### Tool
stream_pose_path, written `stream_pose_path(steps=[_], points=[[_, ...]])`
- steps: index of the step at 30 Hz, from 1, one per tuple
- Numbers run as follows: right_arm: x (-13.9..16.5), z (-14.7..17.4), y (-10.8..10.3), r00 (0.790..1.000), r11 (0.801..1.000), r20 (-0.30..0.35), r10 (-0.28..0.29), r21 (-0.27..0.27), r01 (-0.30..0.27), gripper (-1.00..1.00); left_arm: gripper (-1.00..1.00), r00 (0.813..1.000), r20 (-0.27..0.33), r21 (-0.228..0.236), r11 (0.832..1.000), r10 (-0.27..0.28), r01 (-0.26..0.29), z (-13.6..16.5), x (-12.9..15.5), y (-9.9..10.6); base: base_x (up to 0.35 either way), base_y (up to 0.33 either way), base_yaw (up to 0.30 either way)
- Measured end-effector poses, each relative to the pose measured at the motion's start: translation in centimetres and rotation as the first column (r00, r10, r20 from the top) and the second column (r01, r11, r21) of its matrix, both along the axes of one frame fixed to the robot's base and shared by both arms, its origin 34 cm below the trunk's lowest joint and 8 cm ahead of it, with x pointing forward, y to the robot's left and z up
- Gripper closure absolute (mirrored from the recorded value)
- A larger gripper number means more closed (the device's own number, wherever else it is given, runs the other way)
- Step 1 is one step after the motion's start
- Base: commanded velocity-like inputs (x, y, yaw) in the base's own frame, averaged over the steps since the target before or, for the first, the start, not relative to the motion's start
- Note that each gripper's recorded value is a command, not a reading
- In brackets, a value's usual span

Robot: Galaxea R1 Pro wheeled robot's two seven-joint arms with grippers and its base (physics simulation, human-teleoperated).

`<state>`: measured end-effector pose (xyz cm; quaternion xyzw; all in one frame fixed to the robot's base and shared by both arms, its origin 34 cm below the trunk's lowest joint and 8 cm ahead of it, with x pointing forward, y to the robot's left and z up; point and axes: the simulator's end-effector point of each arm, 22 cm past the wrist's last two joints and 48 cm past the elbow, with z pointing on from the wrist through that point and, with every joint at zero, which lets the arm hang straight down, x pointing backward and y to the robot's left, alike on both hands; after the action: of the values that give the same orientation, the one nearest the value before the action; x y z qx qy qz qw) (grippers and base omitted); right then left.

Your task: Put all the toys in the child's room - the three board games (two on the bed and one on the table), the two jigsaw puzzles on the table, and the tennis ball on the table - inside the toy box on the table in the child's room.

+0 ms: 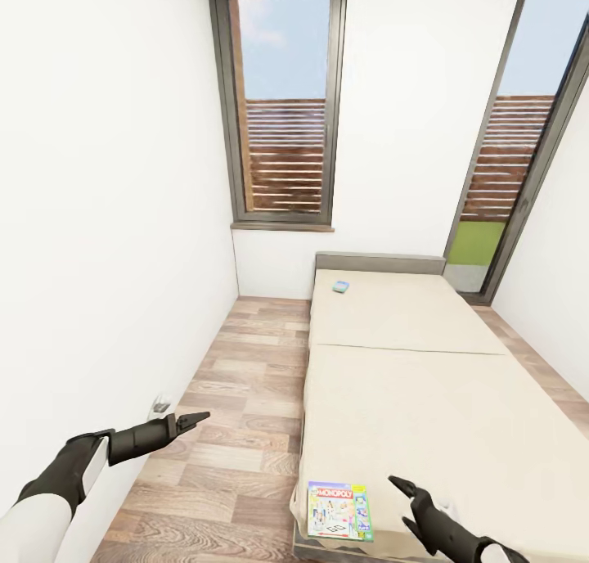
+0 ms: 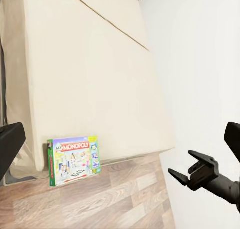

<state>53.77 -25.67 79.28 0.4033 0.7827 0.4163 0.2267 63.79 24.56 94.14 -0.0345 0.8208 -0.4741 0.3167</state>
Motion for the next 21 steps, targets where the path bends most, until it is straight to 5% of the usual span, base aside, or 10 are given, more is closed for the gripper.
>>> stream_pose_path(steps=[3,8,21], points=[[-2.4,-2.1,-1.5,0.999,1.000,-0.032,-0.024,-0.010,0.024,-1.00,-1.00,1.000,-0.001,-0.002,1.000,0.000,0.000,0.0,0.0,0.0,0.000,0.000,0.000],[-2.9,-2.7,-2.7,0.999,0.998,0.012,-0.046,-0.051,0.046,-1.00,-1.00,1.000,-0.012,-0.008,1.000,0.000,0.000,0.0,-0.1,-0.2,0.000,0.000,0.000],[-3.3,-3.2,-1.4,1.000,0.996,0.023,0.008,-0.089,-0.006,-1.00,-1.00,0.998,-0.050,-0.017,1.000,-0.027,0.026,-0.4,-0.6,-1.3,0.000,0.000,0.000]])
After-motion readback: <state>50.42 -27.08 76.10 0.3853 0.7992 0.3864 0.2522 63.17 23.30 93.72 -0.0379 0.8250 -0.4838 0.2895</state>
